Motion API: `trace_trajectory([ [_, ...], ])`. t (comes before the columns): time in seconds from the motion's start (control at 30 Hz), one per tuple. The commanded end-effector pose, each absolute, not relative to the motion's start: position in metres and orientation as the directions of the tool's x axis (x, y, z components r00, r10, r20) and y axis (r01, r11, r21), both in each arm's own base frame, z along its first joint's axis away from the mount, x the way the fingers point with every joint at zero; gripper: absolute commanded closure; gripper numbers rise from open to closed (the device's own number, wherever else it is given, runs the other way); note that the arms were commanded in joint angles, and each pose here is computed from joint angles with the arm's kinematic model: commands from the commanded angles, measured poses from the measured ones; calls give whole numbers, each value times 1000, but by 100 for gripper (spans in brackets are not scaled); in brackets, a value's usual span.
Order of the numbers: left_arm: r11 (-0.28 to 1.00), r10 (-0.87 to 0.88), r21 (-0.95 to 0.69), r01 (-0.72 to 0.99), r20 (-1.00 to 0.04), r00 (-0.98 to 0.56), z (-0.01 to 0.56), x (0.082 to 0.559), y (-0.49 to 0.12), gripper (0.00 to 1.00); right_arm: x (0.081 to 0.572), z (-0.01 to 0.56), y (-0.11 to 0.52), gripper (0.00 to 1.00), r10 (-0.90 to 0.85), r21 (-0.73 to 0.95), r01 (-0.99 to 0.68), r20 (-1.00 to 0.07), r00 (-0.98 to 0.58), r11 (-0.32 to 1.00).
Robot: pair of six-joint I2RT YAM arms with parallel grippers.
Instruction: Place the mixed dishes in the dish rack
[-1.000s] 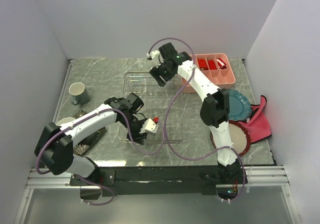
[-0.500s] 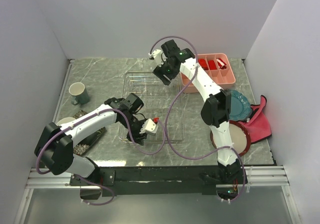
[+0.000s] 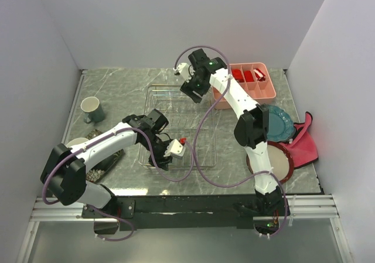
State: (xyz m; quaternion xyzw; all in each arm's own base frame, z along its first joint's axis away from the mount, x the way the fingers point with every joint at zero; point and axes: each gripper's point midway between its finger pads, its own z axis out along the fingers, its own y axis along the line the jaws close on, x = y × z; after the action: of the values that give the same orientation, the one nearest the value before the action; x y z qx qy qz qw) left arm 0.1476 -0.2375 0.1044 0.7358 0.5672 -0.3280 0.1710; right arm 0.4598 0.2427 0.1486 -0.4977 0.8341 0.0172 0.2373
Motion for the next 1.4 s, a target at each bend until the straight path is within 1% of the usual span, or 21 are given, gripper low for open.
trace_trajectory([
  [0.0,-292,717,-98,952,-681,149,108,155,-241,54,446,139,248,92,-858,-174,-881,-370,-356,440],
  [0.27,-280,719,-88,956,-679,148,108,163,-244,53,440,117,258,91,-910,-184,-924,-317,-268,336],
  [0.37,-278,719,-88,956,-679,147,109,164,-245,53,444,112,262,87,-919,-206,-927,-309,-243,314],
  [0.4,-281,719,-90,955,-679,147,109,163,-245,52,444,109,263,83,-920,-202,-928,-309,-242,312],
  [0.53,-273,716,-90,958,-684,139,110,166,-247,52,441,102,265,80,-924,-186,-936,-303,-234,298],
  [0.63,-268,714,-85,960,-687,139,112,169,-249,52,434,95,270,81,-925,-148,-950,-308,-221,276],
  [0.77,-267,718,-88,960,-682,138,112,171,-249,52,424,86,281,85,-926,-97,-966,-321,-198,240],
  [0.83,-266,717,-88,960,-683,136,113,171,-249,52,418,86,285,85,-922,-61,-972,-336,-192,225],
  [0.87,-268,717,-89,959,-684,137,114,170,-248,52,418,86,285,87,-924,-61,-973,-332,-189,221],
  [0.93,-267,718,-92,959,-683,134,113,169,-247,52,419,95,282,89,-928,-80,-974,-329,-177,214],
  [1.07,-267,719,-94,959,-682,134,111,165,-244,52,415,123,277,89,-923,-106,-976,-357,-143,192],
  [1.17,-276,722,-72,958,-674,157,106,166,-241,53,404,133,273,89,-928,-78,-984,-351,-125,162],
  [1.27,-283,721,-47,958,-669,180,108,170,-241,62,401,132,269,89,-927,-30,-985,-342,-151,172],
  [1.33,-297,732,-65,953,-656,183,111,165,-236,75,397,142,269,89,-923,-22,-986,-357,-148,166],
  [1.37,-311,731,-62,948,-653,197,112,164,-235,85,395,143,269,89,-922,-17,-986,-360,-146,163],
])
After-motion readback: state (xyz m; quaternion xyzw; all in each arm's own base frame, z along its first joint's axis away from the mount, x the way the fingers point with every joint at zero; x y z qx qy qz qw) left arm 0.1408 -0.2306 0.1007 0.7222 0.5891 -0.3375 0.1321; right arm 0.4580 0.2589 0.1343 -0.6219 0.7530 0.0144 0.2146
